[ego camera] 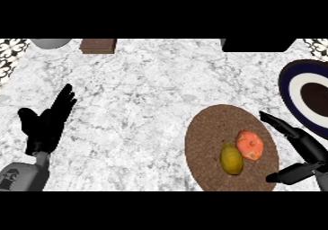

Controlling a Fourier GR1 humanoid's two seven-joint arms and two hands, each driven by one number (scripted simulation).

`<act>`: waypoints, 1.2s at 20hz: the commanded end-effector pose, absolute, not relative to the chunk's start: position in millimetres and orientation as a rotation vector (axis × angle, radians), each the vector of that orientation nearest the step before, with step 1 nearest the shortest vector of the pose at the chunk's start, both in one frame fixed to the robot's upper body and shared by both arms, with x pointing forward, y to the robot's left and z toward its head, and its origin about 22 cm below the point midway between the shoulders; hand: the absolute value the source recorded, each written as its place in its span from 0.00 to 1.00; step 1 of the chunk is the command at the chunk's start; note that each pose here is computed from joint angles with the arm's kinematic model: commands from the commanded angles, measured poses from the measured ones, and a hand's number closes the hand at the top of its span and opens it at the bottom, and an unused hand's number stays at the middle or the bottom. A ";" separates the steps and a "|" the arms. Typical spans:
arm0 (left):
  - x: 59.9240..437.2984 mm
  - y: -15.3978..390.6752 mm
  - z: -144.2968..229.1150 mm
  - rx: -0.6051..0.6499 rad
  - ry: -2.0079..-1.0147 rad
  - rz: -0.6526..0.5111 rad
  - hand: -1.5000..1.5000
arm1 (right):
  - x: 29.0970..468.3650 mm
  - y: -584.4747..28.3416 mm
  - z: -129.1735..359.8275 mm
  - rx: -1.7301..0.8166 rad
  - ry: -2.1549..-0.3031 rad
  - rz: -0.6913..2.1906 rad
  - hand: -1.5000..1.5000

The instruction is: Pick the lemon from the placemat and place it in the plate

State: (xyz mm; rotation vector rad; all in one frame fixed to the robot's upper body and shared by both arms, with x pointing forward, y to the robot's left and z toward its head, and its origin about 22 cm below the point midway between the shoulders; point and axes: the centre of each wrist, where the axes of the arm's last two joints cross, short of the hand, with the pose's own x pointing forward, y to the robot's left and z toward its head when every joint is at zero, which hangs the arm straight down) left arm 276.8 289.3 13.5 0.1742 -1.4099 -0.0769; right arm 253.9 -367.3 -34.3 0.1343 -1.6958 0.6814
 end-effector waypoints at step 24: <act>291.0 285.2 24.5 0.180 -1.401 -0.076 0.50 | 289.4 -294.1 6.8 -0.039 -1.272 1.288 0.00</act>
